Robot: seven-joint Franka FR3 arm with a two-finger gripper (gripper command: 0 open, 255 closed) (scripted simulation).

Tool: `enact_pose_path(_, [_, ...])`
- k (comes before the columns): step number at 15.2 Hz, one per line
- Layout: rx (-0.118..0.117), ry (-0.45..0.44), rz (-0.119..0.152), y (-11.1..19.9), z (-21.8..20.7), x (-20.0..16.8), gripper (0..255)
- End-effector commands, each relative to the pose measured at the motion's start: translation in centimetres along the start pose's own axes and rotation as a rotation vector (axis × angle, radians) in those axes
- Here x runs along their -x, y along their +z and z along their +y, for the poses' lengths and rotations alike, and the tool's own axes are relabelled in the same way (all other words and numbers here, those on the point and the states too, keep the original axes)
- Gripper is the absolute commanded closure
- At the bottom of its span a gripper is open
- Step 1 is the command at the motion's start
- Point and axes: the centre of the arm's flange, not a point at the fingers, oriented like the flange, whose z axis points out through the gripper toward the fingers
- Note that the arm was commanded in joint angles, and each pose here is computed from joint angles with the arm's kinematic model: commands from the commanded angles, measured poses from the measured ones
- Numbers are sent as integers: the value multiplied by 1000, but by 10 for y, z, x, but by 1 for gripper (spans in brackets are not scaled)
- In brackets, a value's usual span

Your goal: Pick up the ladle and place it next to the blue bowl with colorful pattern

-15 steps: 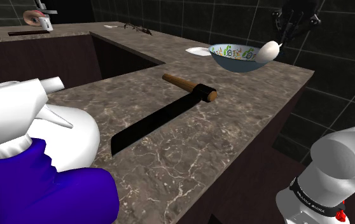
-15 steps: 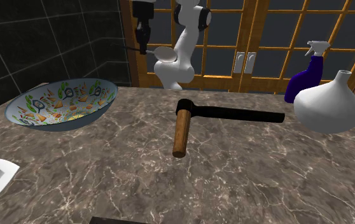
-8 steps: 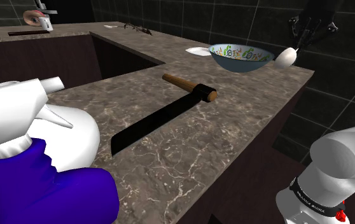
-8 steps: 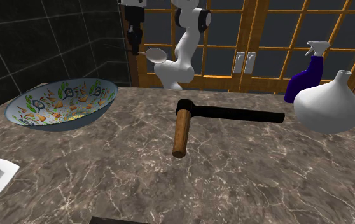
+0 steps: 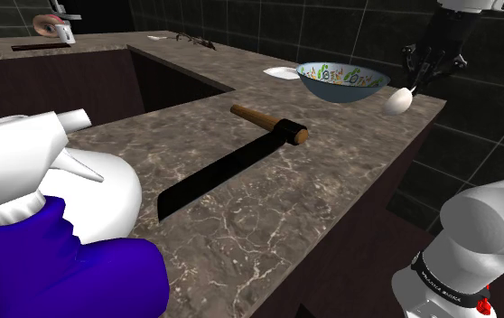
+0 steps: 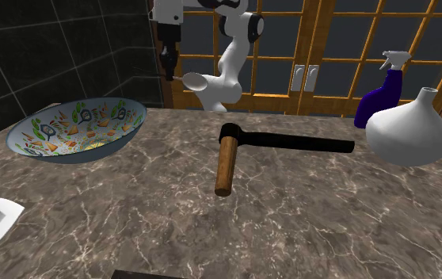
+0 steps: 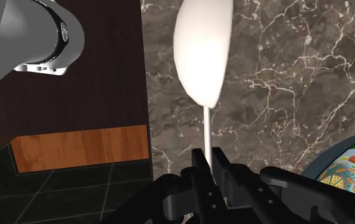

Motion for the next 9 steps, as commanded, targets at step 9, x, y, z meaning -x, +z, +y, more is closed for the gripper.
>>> enact_pose_path(9, [0,0,0,53,6,4,255])
